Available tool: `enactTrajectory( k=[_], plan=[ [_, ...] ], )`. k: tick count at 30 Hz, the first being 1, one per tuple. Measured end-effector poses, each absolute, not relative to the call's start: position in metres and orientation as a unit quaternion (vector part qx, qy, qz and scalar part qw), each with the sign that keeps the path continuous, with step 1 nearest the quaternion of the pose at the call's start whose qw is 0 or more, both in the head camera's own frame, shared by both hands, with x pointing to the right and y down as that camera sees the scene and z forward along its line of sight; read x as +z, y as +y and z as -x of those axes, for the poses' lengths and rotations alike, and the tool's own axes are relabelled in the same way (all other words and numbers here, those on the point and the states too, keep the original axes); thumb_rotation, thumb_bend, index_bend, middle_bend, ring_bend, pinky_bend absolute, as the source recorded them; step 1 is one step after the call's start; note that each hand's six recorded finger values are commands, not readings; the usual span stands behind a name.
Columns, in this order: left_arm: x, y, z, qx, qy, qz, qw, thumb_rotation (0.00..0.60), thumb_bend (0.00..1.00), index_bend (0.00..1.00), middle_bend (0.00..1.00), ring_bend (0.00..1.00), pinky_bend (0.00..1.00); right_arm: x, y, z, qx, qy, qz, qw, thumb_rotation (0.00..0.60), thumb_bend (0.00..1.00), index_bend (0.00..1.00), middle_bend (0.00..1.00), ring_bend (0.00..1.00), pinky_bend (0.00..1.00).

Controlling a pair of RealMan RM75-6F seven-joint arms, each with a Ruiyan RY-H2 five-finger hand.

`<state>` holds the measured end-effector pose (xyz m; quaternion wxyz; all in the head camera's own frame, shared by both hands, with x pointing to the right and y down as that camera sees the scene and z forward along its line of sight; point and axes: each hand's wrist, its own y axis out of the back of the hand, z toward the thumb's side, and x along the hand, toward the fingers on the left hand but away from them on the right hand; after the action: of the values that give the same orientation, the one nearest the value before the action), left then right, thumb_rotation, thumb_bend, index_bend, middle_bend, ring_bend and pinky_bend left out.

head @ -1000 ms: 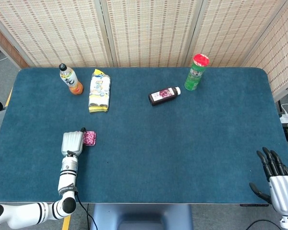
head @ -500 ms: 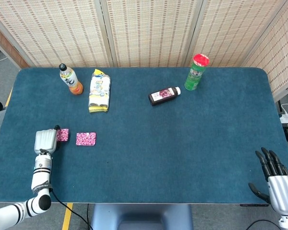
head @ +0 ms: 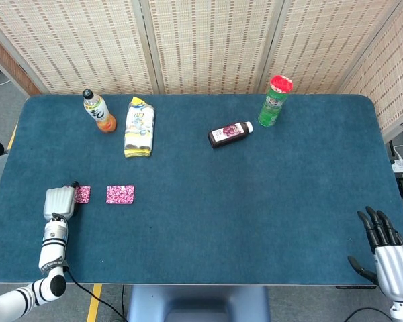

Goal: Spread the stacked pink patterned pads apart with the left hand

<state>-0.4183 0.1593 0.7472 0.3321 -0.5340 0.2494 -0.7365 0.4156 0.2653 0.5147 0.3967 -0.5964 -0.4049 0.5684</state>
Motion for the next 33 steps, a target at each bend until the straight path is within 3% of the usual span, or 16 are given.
enactTrajectory(
  k=[8, 14, 24, 33],
  plan=[
    [0.747, 0.161, 0.418, -0.745, 0.238, 0.532, 0.323, 0.6, 0.39, 0.04, 1.0, 1.0, 1.0, 0.514, 0.266, -0.415, 0.567, -0.405, 0.597, 0.397, 0.6, 0.1, 0.0, 0.0, 0.0, 0.27],
    [0.74, 0.16, 0.404, -0.735, 0.243, 0.549, 0.315, 0.6, 0.39, 0.11, 1.0, 1.0, 1.0, 0.515, 0.266, -0.415, 0.568, -0.404, 0.597, 0.396, 0.6, 0.1, 0.0, 0.0, 0.0, 0.27],
    [0.712, 0.15, 0.335, -0.674, 0.267, 0.607, 0.325, 0.6, 0.39, 0.15, 1.0, 1.0, 1.0, 0.514, 0.267, -0.415, 0.567, -0.404, 0.599, 0.396, 0.6, 0.1, 0.0, 0.0, 0.0, 0.27],
    [0.718, 0.148, 0.312, -0.69, 0.252, 0.602, 0.314, 0.6, 0.39, 0.15, 1.0, 1.0, 1.0, 0.512, 0.266, -0.416, 0.564, -0.408, 0.599, 0.396, 0.6, 0.1, 0.0, 0.0, 0.0, 0.27]
  ],
)
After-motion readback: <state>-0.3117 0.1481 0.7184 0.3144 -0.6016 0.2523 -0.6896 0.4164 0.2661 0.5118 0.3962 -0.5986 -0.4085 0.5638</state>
